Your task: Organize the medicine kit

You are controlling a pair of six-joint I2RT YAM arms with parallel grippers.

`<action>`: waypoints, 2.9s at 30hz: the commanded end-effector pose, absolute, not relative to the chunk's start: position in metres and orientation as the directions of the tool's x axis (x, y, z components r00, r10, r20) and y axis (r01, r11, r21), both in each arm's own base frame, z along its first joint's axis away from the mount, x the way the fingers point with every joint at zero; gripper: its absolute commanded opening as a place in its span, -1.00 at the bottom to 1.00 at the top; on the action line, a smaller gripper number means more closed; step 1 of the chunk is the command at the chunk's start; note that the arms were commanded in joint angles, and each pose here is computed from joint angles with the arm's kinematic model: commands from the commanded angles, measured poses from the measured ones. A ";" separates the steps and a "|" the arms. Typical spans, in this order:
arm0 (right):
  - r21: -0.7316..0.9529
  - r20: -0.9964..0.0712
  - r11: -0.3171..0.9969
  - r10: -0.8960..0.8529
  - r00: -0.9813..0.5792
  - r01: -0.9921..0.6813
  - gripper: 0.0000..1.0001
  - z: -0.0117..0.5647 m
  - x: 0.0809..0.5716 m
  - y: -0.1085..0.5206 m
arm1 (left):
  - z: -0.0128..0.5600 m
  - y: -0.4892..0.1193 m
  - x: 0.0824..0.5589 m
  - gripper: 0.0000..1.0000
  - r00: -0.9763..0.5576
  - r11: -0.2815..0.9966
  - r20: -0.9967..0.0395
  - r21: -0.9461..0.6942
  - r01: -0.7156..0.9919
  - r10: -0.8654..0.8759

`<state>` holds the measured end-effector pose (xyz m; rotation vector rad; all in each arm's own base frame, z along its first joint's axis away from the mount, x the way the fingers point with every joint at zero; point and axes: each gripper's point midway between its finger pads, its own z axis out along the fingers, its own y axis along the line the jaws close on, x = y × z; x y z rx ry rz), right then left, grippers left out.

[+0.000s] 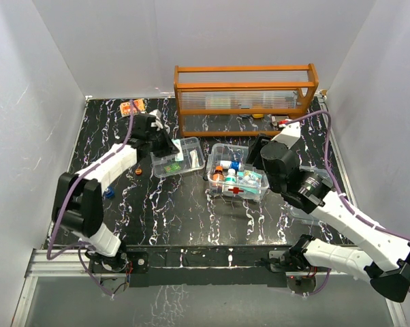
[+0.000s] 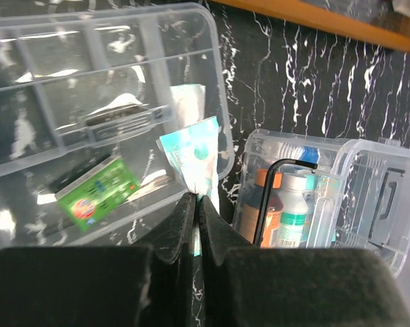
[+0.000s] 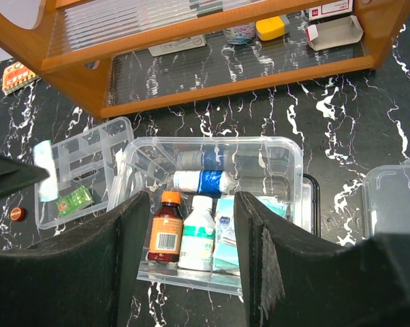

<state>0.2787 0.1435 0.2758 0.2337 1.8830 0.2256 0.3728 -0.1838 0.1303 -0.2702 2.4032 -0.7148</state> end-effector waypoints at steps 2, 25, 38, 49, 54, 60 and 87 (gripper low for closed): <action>0.326 -0.911 0.943 0.331 -0.247 0.064 0.01 0.293 0.281 0.138 | 0.131 -0.225 0.387 -1.00 -0.826 0.809 -0.493 -0.582 0.079 -0.274; 0.333 -0.907 0.941 0.339 -0.249 0.067 0.00 0.291 0.279 0.137 | 0.052 -0.265 0.412 -1.00 -0.862 0.840 -0.365 -0.528 -0.121 -0.353; 0.331 -0.907 0.941 0.337 -0.251 0.069 0.01 0.289 0.280 0.137 | 0.074 -0.267 0.400 -0.32 -0.879 0.845 -0.339 -0.521 -0.121 -0.335; 0.331 -0.908 0.941 0.338 -0.246 0.071 0.01 0.289 0.279 0.136 | 0.126 -0.235 0.379 -0.20 -0.854 0.887 -0.409 -0.446 -0.120 -0.321; 0.334 -0.909 0.940 0.342 -0.239 0.075 0.01 0.290 0.278 0.133 | 0.129 -0.169 0.362 -0.06 -0.803 0.937 -0.494 -0.271 -0.222 -0.333; 0.338 -0.908 0.938 0.346 -0.238 0.075 0.01 0.290 0.278 0.133 | 0.112 -0.094 0.332 0.09 -0.761 0.916 -0.521 -0.126 -0.380 -0.388; 0.339 -0.906 0.938 0.347 -0.243 0.075 0.02 0.288 0.279 0.135 | 0.037 -0.041 0.331 0.20 -0.819 0.879 -0.332 -0.078 -0.471 -0.469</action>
